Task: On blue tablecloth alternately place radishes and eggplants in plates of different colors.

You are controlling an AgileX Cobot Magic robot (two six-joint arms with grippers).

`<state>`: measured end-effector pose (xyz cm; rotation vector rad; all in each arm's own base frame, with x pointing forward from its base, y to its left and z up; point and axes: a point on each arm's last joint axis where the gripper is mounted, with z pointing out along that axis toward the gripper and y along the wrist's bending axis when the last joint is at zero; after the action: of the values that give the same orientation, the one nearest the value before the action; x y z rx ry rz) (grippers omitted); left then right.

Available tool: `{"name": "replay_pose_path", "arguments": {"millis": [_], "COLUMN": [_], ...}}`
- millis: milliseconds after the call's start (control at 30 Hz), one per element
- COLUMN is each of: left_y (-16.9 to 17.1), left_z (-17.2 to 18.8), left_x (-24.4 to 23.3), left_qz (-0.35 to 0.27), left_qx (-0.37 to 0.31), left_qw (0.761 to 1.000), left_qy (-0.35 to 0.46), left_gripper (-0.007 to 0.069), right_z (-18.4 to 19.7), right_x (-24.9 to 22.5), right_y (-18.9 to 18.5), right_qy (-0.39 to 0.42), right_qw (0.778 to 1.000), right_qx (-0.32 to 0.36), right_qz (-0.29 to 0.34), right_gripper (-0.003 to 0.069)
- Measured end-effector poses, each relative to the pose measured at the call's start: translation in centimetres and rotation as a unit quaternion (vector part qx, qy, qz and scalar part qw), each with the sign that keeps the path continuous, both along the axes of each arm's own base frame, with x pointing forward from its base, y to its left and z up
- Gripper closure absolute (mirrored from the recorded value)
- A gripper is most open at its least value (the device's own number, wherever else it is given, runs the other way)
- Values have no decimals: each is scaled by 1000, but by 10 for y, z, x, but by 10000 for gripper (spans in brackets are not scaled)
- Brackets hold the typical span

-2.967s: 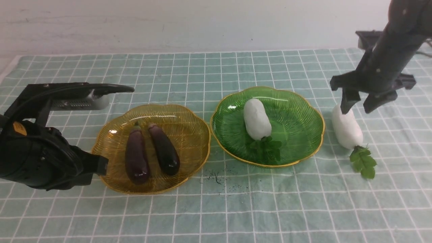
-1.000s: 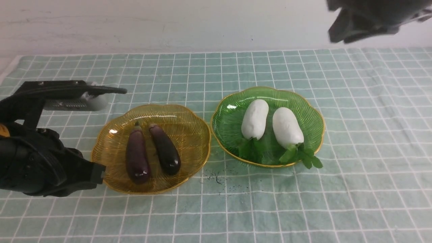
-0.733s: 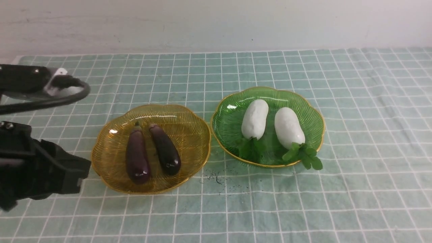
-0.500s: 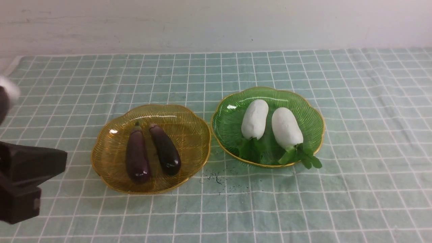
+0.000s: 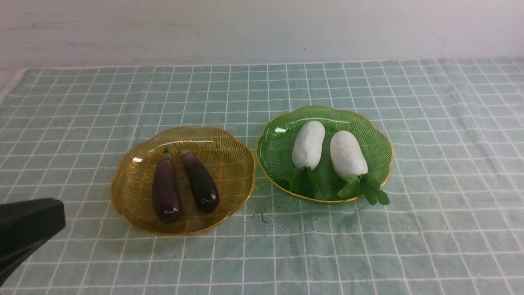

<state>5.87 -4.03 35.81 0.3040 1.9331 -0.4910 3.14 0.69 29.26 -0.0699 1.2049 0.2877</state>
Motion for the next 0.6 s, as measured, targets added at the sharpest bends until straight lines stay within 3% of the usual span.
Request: {"name": "replay_pose_path", "arguments": {"millis": [300, 600], "left_y": [8, 7], "left_z": [-42, -58], "left_x": [-20, -21], "left_qz": [37, 30], "left_qx": [-34, -28], "left_qw": [996, 998], "left_qy": [-74, -49], "left_gripper": [633, 633], "right_z": [0, 0], "right_x": [0, 0], "right_y": [0, 0], "right_qy": [0, 1], "right_qw": [1000, 1000], "right_qx": [0, 0], "right_qz": [0, 0], "right_gripper": [673, 673]}}
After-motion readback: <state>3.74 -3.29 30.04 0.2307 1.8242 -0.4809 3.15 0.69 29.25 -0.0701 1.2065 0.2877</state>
